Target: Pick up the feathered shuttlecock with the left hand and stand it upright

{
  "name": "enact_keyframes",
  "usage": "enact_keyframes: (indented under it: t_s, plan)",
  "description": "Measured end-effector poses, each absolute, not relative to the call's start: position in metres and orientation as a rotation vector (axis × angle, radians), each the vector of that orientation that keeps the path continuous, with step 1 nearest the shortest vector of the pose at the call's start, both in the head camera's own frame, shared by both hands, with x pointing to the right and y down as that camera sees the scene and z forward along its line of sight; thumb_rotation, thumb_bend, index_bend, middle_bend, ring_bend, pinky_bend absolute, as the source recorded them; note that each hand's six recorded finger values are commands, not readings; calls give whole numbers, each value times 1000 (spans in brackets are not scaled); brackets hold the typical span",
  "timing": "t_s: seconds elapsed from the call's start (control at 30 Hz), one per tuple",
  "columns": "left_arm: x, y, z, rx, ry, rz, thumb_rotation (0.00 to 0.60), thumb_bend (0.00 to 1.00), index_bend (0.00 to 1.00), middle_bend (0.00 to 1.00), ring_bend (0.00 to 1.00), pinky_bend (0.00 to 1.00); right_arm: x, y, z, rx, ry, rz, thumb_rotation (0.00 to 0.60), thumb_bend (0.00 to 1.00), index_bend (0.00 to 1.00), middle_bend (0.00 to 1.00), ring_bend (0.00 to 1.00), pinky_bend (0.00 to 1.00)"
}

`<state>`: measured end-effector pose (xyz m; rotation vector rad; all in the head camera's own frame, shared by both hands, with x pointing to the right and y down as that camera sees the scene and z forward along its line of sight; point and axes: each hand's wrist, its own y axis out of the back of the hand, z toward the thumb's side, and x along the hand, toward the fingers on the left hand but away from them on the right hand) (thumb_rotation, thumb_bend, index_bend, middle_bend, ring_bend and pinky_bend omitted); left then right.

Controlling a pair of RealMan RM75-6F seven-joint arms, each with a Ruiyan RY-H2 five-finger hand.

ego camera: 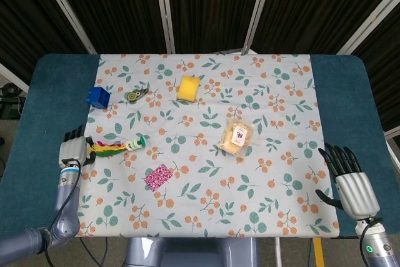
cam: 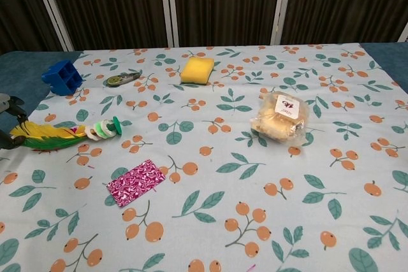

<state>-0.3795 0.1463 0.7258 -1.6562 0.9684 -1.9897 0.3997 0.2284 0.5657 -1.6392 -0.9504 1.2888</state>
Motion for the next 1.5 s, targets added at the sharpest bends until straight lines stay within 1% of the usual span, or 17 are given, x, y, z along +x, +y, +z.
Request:
enact_keyframes:
  t_s: [0.27, 0.47, 0.73, 0.93, 1.2, 1.37, 1.5]
  plan:
    - [-378, 145, 725, -1656, 977, -1979, 600, 501, 567, 0, 0, 0, 400, 229, 566, -1640, -949, 1290, 600, 89, 4, 0, 0, 0]
    - [-376, 143, 723, -1660, 987, -1971, 600, 596, 570, 0, 0, 0, 400, 229, 566, -1640, -950, 1290, 600, 90, 4, 0, 0, 0]
    - [-370, 134, 710, -1647, 975, -1907, 600, 605, 583, 0, 0, 0, 401, 228, 565, -1638, -954, 1292, 600, 89, 5, 0, 0, 0]
    - [-363, 113, 682, -1564, 894, -1777, 600, 608, 592, 0, 0, 0, 401, 228, 565, -1636, -957, 1293, 600, 91, 4, 0, 0, 0]
    - [-339, 91, 633, -1455, 735, -1563, 600, 605, 593, 0, 0, 0, 401, 227, 566, -1636, -961, 1298, 600, 89, 4, 0, 0, 0]
    - [-321, 83, 608, -1356, 611, -1411, 600, 607, 600, 0, 0, 0, 401, 227, 566, -1635, -961, 1298, 600, 89, 4, 0, 0, 0]
    - [-308, 82, 595, -1316, 551, -1314, 600, 606, 600, 0, 0, 0, 402, 227, 566, -1635, -967, 1301, 600, 90, 4, 0, 0, 0]
